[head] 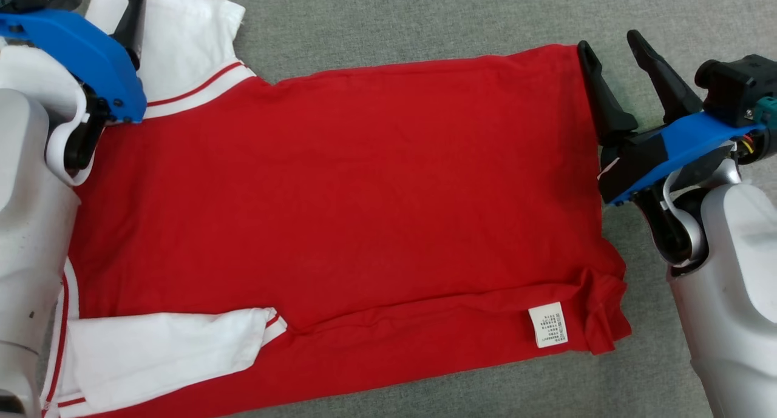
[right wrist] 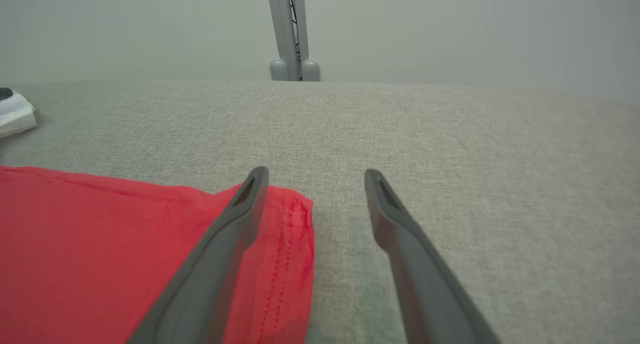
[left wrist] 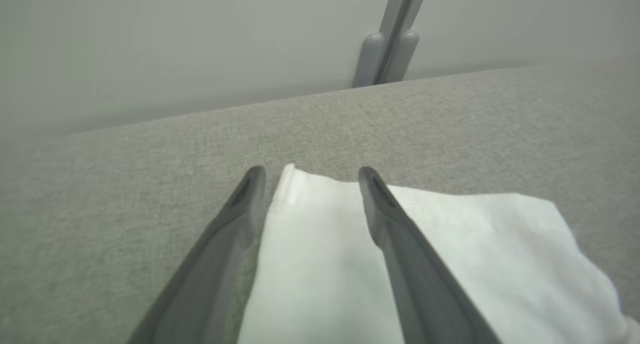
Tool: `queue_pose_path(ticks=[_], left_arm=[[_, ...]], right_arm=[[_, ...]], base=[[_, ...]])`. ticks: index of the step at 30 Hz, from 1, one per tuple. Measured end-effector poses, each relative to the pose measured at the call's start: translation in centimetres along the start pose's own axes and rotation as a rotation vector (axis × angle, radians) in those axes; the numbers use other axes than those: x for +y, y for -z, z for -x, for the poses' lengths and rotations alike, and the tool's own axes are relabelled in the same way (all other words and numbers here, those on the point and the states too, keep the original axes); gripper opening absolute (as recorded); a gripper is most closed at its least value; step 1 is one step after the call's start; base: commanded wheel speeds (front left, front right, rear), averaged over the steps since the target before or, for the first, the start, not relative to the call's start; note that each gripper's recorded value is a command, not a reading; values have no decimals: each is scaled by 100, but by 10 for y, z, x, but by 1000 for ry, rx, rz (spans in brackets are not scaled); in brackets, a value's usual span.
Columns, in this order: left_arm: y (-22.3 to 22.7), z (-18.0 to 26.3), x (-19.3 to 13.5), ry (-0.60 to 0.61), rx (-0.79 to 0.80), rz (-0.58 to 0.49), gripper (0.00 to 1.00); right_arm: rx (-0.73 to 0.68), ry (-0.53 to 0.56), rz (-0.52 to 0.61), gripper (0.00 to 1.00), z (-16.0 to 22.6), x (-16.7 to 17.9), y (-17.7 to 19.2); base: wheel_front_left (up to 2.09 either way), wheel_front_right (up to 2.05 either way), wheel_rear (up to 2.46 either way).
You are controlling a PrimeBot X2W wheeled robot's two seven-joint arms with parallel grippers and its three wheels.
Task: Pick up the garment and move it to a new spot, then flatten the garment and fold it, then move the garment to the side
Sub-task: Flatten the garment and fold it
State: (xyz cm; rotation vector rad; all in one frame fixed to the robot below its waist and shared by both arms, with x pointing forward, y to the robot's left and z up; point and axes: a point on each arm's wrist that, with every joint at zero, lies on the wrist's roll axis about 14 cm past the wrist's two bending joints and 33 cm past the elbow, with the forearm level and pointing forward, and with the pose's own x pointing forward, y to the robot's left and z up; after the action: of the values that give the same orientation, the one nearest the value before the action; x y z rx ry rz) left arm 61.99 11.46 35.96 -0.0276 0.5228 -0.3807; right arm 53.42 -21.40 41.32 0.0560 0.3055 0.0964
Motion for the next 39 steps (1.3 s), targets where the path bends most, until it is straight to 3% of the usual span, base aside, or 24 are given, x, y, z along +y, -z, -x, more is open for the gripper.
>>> queue_pose_path(ticks=[10, 11, 12, 13, 22, 35, 36, 37, 39], left_arm=[[28, -12, 8, -5, 113, 21, 100], [29, -12, 6, -2, 124, 36, 52], [29, -12, 4, 4, 134, 45, 23], [29, -13, 2, 11, 140, 38, 0], [5, -5, 0, 25, 63, -8, 0], [-11, 5, -2, 45, -3, -38, 0], [-10, 5, -2, 46, -3, -39, 0], [-11, 6, -3, 47, -8, -39, 0], [-13, 7, -4, 50, -18, -40, 0]], right_arm=[[7, -18, -10, 100, -4, 3, 5], [5, -19, -10, 100, -5, 3, 5], [3, -21, -11, 100, -5, 3, 4], [3, -22, -12, 100, -5, 4, 3], [23, -30, -15, 100, -2, 4, 2], [189, -70, -44, 100, -12, 17, 33], [184, -73, -49, 71, -15, 18, 31], [187, -73, -52, 0, -16, 19, 32], [190, -74, -55, 0, -19, 19, 33]], base=[[0, 0, 0], [0, 0, 0], [0, 0, 0], [0, 0, 0], [0, 0, 0], [0, 0, 0], [0, 0, 0], [0, 0, 0], [0, 0, 0]])
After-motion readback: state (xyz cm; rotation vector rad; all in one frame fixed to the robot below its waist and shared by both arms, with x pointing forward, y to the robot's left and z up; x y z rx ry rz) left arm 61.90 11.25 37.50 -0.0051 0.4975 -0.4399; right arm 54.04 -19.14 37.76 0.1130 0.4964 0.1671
